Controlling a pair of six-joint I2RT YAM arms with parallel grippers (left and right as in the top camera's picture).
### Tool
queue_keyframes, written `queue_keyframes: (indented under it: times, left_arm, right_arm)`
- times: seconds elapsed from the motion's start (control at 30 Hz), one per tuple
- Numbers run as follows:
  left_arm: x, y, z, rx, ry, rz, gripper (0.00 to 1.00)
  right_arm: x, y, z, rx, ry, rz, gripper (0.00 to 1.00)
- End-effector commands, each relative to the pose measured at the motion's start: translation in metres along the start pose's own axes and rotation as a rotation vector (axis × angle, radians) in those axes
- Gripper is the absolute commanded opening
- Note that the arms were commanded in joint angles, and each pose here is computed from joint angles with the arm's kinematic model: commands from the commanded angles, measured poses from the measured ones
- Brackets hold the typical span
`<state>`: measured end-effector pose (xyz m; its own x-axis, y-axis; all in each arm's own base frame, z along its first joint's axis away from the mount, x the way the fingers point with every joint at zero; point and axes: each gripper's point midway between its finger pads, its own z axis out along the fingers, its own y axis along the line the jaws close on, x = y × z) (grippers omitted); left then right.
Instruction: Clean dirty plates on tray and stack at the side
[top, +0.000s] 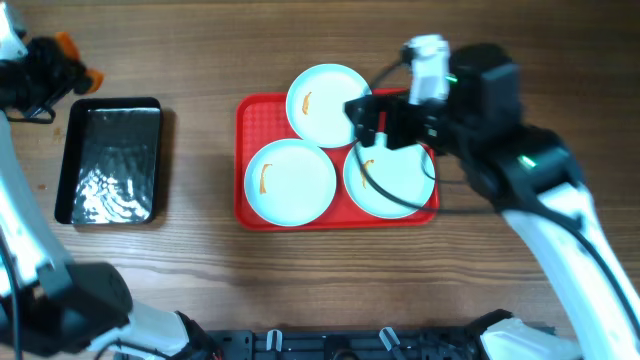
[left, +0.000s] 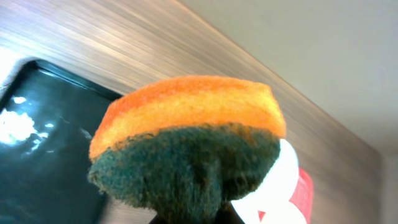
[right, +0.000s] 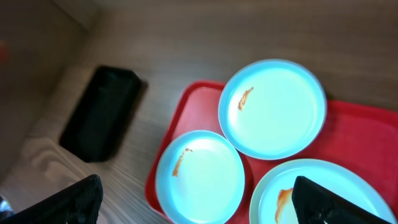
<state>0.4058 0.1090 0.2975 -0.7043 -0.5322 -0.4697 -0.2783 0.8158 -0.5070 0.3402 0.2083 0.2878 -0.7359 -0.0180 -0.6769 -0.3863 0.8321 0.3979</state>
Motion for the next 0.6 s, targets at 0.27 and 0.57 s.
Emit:
queue_keyframes:
  times: [0.27,0.57]
  left_arm:
    - [0.232,-0.068,0.138,0.017,0.613,0.223,0.04]
    - [0.287,-0.07,0.174,0.048,0.636,0.284,0.04]
  right_arm:
    - [0.13,-0.069,0.199,0.139,0.463,0.104,0.64]
    - [0.157,-0.085,0.203,0.193,0.52,0.07,0.36]
